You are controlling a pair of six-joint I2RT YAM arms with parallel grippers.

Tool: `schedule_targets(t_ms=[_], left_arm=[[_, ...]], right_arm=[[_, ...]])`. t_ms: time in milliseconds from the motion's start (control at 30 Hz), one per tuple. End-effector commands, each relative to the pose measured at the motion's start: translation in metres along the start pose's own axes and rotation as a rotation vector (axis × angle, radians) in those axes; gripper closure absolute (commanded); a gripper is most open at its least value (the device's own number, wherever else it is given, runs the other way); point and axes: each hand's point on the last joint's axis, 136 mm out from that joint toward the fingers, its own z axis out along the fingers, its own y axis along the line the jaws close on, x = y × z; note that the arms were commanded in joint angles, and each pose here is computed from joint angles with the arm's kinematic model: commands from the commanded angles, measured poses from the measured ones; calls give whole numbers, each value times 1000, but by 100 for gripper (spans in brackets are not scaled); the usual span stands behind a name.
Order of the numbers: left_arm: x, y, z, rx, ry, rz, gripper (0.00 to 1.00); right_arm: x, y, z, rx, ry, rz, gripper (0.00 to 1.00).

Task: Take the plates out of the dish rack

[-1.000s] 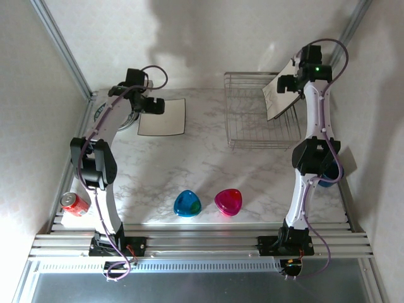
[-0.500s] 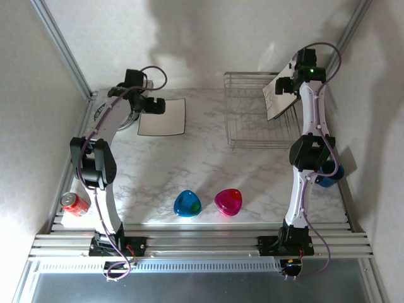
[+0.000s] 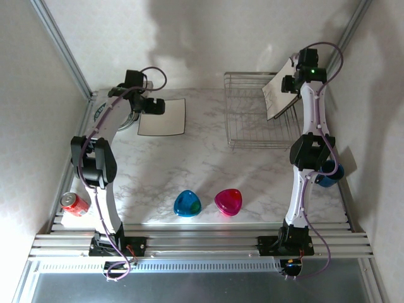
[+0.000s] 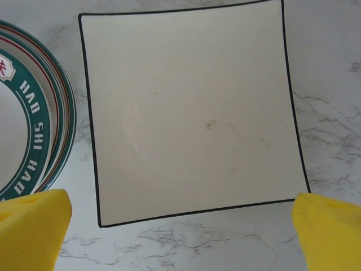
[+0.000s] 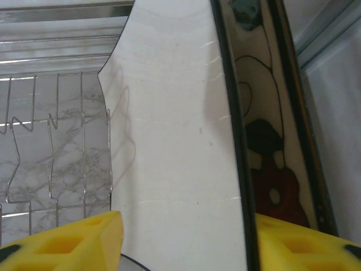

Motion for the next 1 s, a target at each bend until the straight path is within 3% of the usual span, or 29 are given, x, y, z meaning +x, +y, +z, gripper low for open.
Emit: schedule_targets(t_ms=[0,333,533,633,967], left_arm=[[-5,3,1,2,-11,0,1],[-6,3,-2,-4,-13,-4,0],[-6,4,-4,-8,-14,-6,1],[-6,4,-6,-11,-16,-4,0],[-6,6,-10,-22,-18,-6,0]], right_arm=[[-4,14,7,-51,-16,3,47],[-7,16,11,-60,-27,14,70],[-7,18,13,-65,-28,17,73],[-7,19,15,-74,-28,24,81],[-8,22,17,-84,-33,33,86]])
